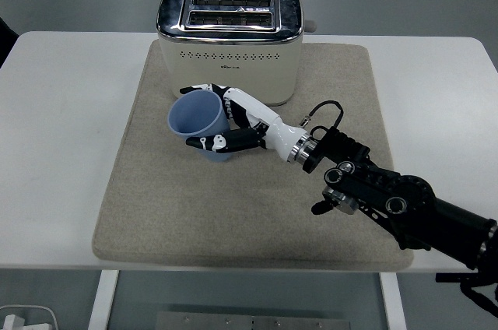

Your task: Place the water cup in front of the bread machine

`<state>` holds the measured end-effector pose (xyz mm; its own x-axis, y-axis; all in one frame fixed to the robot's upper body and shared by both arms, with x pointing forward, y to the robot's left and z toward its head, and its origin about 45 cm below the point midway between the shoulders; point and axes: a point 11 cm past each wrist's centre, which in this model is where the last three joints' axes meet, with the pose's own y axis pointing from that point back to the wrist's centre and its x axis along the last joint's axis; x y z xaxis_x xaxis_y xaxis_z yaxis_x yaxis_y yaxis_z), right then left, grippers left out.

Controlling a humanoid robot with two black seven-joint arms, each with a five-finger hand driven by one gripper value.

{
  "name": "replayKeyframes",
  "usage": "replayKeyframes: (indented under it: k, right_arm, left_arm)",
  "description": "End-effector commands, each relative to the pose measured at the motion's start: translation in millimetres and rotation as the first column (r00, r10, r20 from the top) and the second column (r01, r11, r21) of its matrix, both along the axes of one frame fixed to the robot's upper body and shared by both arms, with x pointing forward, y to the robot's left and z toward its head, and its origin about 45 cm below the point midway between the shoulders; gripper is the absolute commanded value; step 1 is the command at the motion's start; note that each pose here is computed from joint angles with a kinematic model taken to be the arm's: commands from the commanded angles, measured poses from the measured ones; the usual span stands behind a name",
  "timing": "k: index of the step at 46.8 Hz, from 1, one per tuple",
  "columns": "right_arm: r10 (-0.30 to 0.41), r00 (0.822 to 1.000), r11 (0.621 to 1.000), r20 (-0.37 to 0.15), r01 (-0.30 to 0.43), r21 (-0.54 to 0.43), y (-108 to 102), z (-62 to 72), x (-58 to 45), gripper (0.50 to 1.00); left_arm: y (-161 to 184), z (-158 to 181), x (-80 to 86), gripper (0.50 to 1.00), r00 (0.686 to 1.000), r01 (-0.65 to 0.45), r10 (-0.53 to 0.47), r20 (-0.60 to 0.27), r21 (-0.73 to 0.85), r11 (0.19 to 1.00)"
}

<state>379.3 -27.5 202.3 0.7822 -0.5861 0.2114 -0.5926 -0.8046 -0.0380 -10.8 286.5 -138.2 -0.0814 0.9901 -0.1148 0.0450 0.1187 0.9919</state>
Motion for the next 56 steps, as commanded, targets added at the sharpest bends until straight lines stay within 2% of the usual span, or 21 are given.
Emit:
replayKeyframes:
  k: [1, 8, 15, 24, 39, 44, 49, 56]
  right_arm:
    - [-0.012, 1.000, 0.999, 0.008, 0.012, -0.036, -5, -4.1, 6.7, 0.584]
    - [-0.053, 0.999, 0.997, 0.010, 0.053, -0.062, -16, -5.5, 21.1, 0.586]
    - [-0.075, 0.997, 0.994, 0.013, 0.076, -0.077, -23, -7.1, 27.9, 0.588]
    - [-0.085, 0.996, 0.993, 0.013, 0.086, -0.077, -24, -8.8, 27.4, 0.617]
    - [-0.101, 0.995, 0.992, -0.011, 0.100, -0.072, -26, -21.1, 18.9, 0.641]
    - [-0.110, 0.994, 0.992, -0.014, 0.109, -0.068, -26, -24.0, 15.7, 0.719]
    - [-0.135, 0.991, 0.989, -0.010, 0.134, -0.068, -28, -25.9, 16.0, 0.868]
    - [-0.128, 0.992, 0.991, -0.013, 0.127, -0.050, -24, -23.5, 12.2, 0.915]
  left_arm:
    - [0, 0, 0.0, 1.000, 1.000, 0.000, 0.000, 0.000, 0.000, 1.000]
    - [0, 0, 0.2, 1.000, 1.000, -0.001, 0.001, 0.000, 0.000, 1.000]
    - [0, 0, 0.2, 1.000, 1.000, -0.001, 0.001, 0.000, 0.000, 1.000]
    - [0, 0, 0.0, 1.000, 1.000, 0.000, 0.000, 0.000, 0.000, 1.000]
    - [0, 0, 0.0, 1.000, 1.000, 0.000, 0.000, 0.000, 0.001, 1.000]
    - [0, 0, -0.2, 1.000, 1.000, 0.001, -0.001, -0.002, 0.001, 1.000]
    - [0, 0, 0.0, 1.000, 1.000, 0.000, 0.000, 0.000, 0.001, 1.000]
    - [0, 0, -0.2, 1.000, 1.000, 0.001, -0.001, -0.002, 0.001, 1.000]
